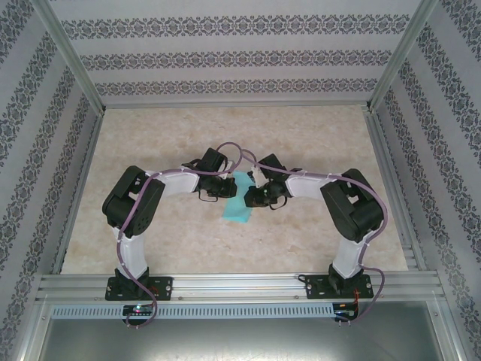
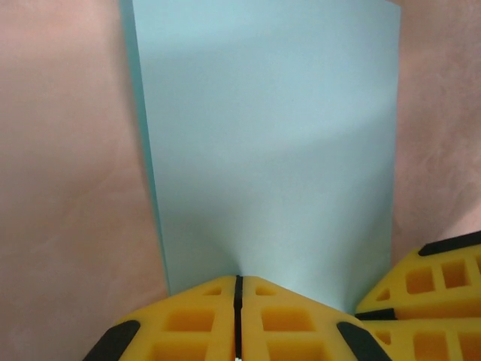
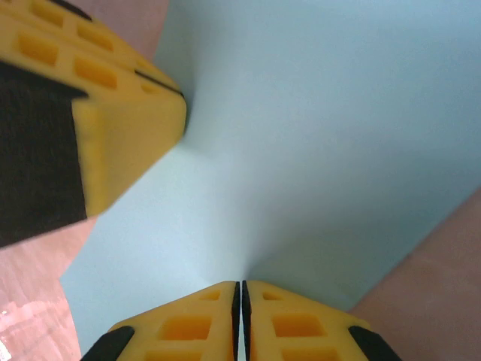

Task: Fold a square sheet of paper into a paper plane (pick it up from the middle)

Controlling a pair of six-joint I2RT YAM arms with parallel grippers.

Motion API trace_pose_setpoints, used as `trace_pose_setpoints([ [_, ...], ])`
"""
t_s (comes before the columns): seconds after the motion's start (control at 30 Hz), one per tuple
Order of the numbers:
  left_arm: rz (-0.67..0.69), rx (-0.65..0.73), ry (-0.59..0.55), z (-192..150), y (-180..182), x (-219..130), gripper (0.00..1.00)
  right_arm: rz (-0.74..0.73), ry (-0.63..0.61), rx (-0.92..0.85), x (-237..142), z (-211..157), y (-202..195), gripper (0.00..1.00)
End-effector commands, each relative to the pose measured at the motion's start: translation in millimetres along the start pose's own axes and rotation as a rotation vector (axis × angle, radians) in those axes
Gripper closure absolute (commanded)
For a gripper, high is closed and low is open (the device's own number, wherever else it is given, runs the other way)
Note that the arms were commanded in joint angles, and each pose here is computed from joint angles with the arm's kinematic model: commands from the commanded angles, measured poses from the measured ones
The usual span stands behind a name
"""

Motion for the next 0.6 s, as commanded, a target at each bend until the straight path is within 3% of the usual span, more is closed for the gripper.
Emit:
trace_pose_setpoints([
  [0.0,0.284,-0.077,0.215,-59,66,20,0.89,-0.036,0.084,0.025,-5,-31,-8,0.87],
  [0.2,0.281,-0.08,0.219,-60,67,21,0.89,-0.032,0.061,0.043,-14,-43,-6,0.87],
  [0.43,0.277,-0.078,0.216,-58,64,19,0.89,0.071,-0.131,0.037,-39,-2,25,0.87],
  [0.57,0.278,-0.08,0.215,-59,65,19,0.89,0.088,-0.13,0.04,-26,12,30,0.87],
])
Point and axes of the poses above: each hand's point on the last joint's axis, 136 mm out from that joint toward the fingers, its own x axis out along the fingers, its own y axis along the line the jaws close on, z = x × y, the point moved 5 cm from there along -x, back along the fingers, and after that the axes turned 7 degrees about -x, right-handed, at the moved point
